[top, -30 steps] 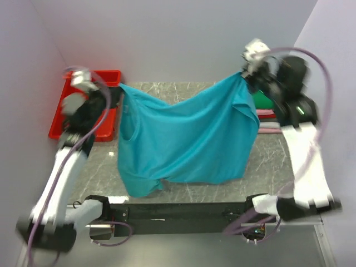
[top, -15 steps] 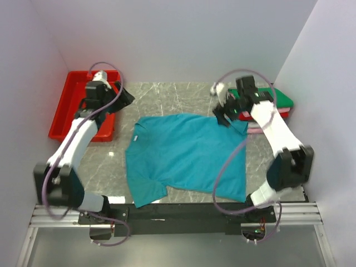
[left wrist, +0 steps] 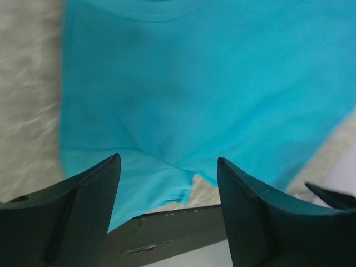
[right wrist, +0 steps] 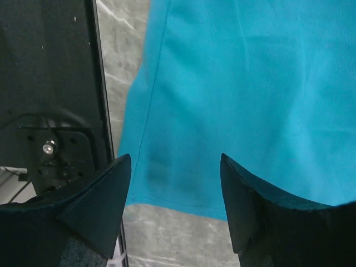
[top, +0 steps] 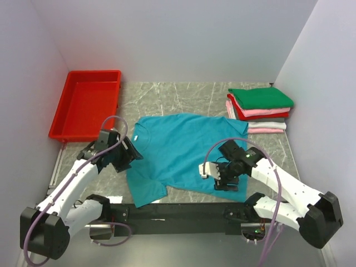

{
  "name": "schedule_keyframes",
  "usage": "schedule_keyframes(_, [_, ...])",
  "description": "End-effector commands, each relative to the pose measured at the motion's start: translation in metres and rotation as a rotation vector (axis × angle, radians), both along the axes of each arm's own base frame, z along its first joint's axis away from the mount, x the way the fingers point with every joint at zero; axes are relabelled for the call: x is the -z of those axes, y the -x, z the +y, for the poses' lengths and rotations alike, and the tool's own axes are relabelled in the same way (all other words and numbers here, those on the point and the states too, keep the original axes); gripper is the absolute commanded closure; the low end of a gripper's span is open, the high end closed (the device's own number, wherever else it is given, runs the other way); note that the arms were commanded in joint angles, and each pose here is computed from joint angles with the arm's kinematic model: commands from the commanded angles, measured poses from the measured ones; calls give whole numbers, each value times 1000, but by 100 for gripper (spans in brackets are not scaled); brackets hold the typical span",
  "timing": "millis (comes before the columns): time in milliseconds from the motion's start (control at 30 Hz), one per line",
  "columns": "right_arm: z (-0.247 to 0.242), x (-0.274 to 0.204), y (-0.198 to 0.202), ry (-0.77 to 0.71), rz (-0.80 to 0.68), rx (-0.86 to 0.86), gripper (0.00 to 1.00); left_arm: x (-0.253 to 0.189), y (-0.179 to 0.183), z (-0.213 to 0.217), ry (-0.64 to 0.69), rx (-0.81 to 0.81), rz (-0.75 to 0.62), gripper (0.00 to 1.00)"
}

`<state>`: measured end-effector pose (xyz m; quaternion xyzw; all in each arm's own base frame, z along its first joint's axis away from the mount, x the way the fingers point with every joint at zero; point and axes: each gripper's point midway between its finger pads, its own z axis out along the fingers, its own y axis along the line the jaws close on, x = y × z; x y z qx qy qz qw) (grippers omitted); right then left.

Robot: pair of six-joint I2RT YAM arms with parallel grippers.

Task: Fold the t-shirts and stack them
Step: Flatten the tshirt out

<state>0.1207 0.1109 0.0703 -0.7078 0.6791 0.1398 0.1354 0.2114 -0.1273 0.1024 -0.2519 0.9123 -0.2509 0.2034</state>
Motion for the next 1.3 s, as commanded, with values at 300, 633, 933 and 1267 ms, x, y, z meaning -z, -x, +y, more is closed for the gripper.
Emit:
schedule_keyframes(300, [29,22,-6,108,-130,79,25,36,34,15,-196,-141,264,42])
schedule_keyframes(633, [5,39,-6,213,-151,98,29,74,42,30,-310,-174,350,42])
schedule_keyframes(933, [9,29,9,168,-93,20,34,98,45,31,-344,-155,398,43])
schedule_keyframes(1267, [13,58,13,241,-14,32,47,111,45,32,-360,-141,420,70])
